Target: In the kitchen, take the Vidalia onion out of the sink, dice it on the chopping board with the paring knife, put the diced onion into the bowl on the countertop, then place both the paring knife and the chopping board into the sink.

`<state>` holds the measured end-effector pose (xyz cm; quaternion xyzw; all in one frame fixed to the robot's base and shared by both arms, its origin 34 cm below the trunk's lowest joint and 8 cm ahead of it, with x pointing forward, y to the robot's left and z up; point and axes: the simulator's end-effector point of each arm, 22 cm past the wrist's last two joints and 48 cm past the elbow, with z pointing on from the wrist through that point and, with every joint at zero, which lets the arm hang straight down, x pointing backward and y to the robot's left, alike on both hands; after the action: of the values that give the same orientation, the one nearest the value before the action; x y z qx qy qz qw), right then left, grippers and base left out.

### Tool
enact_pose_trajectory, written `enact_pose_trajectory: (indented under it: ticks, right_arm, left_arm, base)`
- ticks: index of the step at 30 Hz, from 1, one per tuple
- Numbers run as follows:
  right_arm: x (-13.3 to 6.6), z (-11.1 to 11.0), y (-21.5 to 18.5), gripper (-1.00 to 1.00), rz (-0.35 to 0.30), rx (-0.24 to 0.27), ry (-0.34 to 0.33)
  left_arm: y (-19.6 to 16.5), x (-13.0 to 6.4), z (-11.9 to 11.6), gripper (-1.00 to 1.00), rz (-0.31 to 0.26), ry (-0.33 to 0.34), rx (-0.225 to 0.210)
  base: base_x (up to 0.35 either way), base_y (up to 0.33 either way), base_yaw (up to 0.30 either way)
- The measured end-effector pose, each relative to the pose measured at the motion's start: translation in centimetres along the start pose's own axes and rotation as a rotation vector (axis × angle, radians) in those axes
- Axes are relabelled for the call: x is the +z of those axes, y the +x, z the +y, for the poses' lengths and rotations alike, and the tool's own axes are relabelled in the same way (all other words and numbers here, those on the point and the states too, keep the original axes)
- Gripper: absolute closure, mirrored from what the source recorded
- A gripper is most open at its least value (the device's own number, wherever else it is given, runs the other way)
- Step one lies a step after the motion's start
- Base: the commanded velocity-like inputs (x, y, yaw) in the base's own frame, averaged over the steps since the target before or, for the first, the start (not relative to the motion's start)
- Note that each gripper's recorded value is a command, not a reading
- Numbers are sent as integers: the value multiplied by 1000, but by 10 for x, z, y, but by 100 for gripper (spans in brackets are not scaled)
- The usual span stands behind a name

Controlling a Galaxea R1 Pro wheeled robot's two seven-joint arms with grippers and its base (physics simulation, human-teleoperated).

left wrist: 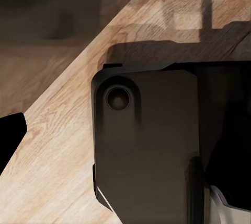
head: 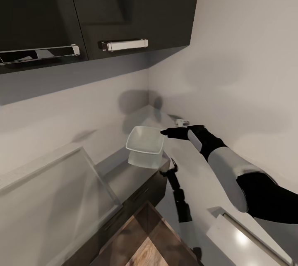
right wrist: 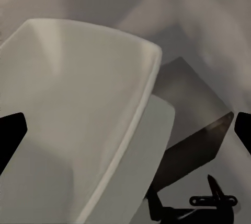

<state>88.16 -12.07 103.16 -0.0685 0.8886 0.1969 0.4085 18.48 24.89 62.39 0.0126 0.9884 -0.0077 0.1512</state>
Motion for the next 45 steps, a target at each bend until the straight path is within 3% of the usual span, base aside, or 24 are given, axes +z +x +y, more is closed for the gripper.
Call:
enact_pose_trajectory:
  ticks: [8, 20, 45]
  right_arm:
    - [-3, -2, -4, -100, -19, 68, -37]
    - [-6, -3, -4, -100, -21, 72, -67]
    - [11, -10, 17, -100, 13, 87, -65]
  left_arm:
    - [0, 0, 0, -100, 0, 0, 0]
    - [0, 0, 0, -100, 1, 0, 0]
    - [14, -2, 0, -100, 37, 1, -1]
  base:
    - [0, 0, 0]
    - [0, 0, 0]
    - [0, 0, 0]
